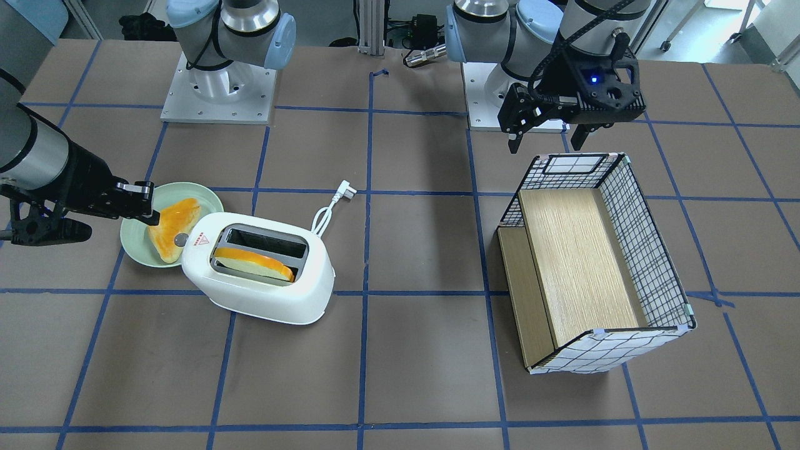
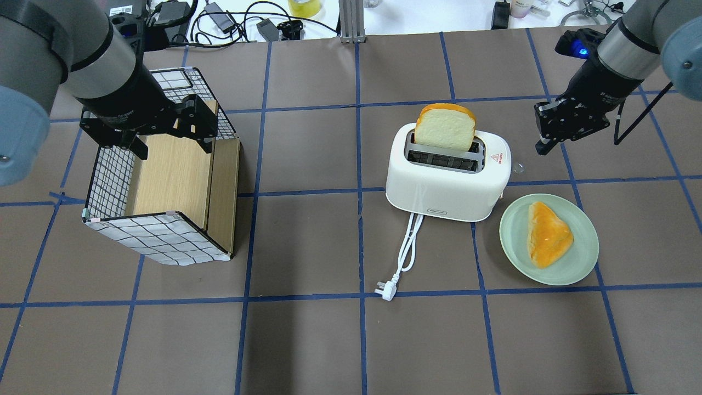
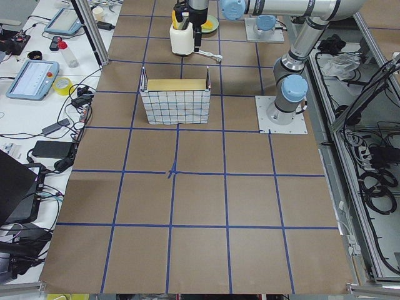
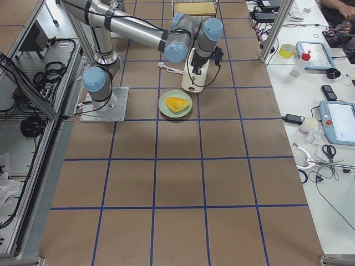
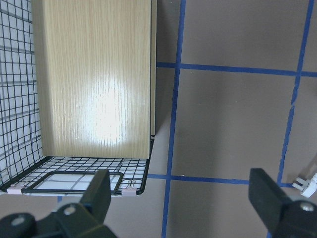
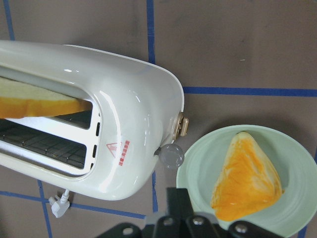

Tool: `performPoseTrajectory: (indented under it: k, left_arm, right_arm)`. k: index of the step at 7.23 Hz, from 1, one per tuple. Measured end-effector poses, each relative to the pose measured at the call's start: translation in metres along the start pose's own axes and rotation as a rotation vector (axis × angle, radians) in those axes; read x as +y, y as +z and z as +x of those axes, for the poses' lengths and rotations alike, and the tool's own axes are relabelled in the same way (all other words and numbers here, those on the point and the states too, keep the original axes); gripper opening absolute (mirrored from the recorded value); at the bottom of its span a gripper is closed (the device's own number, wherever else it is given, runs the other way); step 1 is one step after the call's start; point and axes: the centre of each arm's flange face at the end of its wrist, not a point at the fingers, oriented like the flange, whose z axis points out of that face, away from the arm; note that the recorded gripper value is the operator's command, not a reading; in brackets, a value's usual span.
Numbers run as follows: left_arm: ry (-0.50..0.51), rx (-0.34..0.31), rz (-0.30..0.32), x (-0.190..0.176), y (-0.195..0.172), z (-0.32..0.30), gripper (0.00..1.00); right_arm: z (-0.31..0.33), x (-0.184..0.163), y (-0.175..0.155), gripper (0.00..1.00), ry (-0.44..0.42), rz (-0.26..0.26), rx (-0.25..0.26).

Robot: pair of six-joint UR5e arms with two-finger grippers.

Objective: Press toaster with right arm
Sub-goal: 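Move the right gripper down toward the lever on the toaster's side, then position the right gripper fingers on top of the toaster lever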

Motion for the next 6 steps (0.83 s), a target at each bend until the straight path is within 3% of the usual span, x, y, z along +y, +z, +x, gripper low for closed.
performPoseTrajectory:
  k: [6]
  left_arm:
    - [0.0,0.001,0.0,0.0,0.0,0.0,1.0]
  right_arm:
    - [0.008,-0.02,0.031,0.0,0.025,-0.032,-0.113]
